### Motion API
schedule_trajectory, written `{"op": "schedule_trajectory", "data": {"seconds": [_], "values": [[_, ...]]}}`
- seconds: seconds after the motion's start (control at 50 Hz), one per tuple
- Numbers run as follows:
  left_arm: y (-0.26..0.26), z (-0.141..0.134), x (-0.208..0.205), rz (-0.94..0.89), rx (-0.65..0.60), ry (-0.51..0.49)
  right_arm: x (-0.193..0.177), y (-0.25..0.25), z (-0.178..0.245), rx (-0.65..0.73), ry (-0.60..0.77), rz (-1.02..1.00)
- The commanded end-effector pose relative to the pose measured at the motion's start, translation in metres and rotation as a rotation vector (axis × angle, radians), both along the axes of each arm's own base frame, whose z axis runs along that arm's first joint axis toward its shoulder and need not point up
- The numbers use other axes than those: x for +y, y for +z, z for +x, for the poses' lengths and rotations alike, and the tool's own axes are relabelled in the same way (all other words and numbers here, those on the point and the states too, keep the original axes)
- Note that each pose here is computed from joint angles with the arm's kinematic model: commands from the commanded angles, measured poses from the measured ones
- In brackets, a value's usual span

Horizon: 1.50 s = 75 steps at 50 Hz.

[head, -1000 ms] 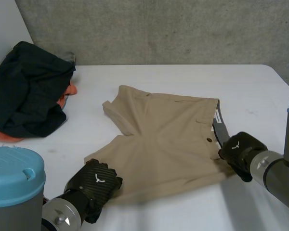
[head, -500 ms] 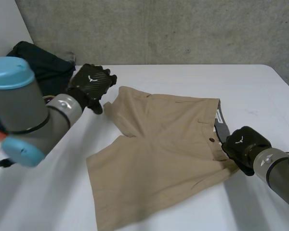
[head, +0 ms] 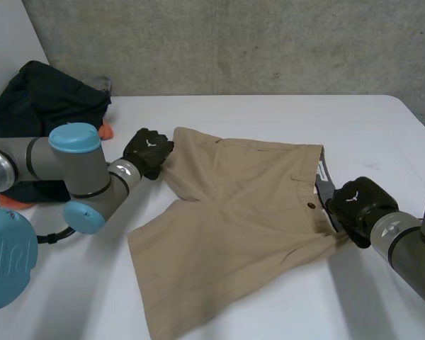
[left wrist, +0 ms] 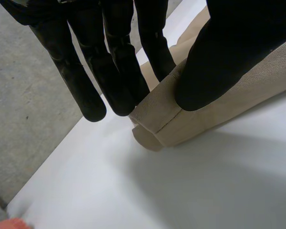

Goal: Fold the laundry.

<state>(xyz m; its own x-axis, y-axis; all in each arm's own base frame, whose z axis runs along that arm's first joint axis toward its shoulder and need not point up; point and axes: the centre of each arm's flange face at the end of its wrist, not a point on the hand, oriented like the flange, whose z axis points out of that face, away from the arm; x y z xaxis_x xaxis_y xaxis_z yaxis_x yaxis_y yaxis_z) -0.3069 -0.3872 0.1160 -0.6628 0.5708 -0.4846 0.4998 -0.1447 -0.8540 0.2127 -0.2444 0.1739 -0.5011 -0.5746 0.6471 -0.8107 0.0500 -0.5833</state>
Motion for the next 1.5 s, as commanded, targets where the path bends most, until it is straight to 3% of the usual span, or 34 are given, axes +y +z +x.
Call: {"op": "schedule_trajectory", "data": {"seconds": [0.02,0.16,0.36,0.48,0.56,0.66,0.82,0.96,1.2,1.34,1.5], "values": [[0.015,0.018,0.011,-0.027,-0.096,0.162,0.0,0.0,0.0,0.001,0.002,-0.002],[0.018,0.013,0.027,-0.069,-0.199,0.137,-0.001,-0.001,0.003,0.001,0.01,-0.004],[0.019,0.007,0.038,-0.057,-0.214,0.167,-0.007,0.0,0.007,-0.037,-0.001,-0.018],[0.062,0.018,0.057,-0.048,-0.138,0.229,-0.012,0.002,0.009,-0.102,-0.032,-0.011],[0.082,0.023,0.086,0.017,-0.038,0.236,-0.015,0.007,0.012,-0.156,-0.051,-0.013],[0.092,0.027,0.151,0.196,0.056,0.206,-0.018,0.008,0.021,-0.208,-0.056,-0.003],[0.079,0.033,0.226,0.443,0.085,0.173,-0.028,0.005,0.025,-0.254,-0.081,0.014],[0.061,0.04,0.261,0.591,0.082,0.188,-0.029,0.006,0.027,-0.26,-0.076,0.011],[0.041,0.04,0.274,0.618,0.041,0.209,-0.03,0.007,0.027,-0.264,-0.076,0.005],[0.042,0.025,0.28,0.579,0.048,0.157,-0.03,0.007,0.027,-0.262,-0.076,0.006],[0.034,0.023,0.271,0.51,0.04,0.215,-0.03,0.008,0.023,-0.254,-0.089,0.009]]}}
